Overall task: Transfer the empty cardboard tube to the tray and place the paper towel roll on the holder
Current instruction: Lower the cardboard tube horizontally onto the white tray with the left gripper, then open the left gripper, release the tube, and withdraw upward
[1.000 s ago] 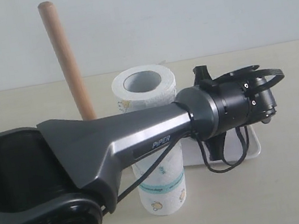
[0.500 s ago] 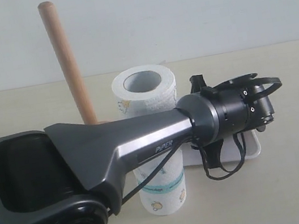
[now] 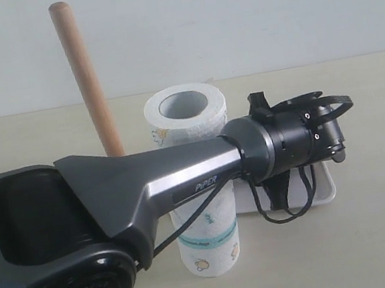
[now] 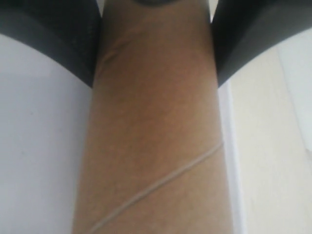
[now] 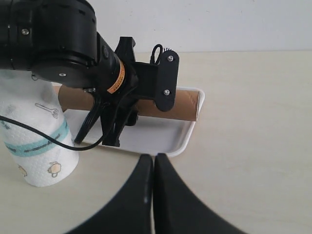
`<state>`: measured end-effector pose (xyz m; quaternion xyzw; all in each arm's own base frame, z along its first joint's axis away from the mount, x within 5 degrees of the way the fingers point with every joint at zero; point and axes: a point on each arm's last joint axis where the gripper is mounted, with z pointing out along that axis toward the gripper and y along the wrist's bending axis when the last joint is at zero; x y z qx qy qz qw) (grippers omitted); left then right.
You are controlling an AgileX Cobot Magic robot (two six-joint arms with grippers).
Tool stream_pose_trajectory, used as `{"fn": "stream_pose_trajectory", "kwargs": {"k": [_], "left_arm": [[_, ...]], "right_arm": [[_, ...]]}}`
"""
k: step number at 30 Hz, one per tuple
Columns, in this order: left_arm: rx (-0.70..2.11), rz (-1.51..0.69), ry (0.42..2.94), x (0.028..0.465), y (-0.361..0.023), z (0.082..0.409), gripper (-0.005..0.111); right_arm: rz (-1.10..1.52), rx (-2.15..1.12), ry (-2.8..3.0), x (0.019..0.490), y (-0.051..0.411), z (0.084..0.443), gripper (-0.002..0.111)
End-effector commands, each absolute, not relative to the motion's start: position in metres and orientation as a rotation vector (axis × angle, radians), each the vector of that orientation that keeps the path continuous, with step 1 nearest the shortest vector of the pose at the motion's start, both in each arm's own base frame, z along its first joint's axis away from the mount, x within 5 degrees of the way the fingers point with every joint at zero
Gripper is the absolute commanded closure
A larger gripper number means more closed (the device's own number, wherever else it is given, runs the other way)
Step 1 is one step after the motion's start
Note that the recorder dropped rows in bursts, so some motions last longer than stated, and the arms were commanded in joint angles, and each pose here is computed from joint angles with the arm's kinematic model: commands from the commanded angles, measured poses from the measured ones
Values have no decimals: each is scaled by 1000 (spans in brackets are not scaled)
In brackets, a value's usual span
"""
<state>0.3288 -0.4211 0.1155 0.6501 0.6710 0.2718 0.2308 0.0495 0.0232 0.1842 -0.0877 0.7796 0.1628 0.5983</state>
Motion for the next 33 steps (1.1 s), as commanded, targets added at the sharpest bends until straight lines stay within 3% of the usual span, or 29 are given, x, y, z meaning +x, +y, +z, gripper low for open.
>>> {"fn": "stream_pose_trajectory", "kwargs": {"k": [1,26,27,33], "left_arm": [[1787,738,1845,330,-420,119,103],[1837,741,1913,332,-409,106,102],[1837,741,1913,332,-409,106,100],[1833,758,1931,331,-407,106,58]], "right_arm": [[374,-201,1794,49,23,185,108],[374,-201,1794,49,23,185,108],[374,-201,1794,49,23,185,108],[374,-201,1794,49,23,185,108]]}}
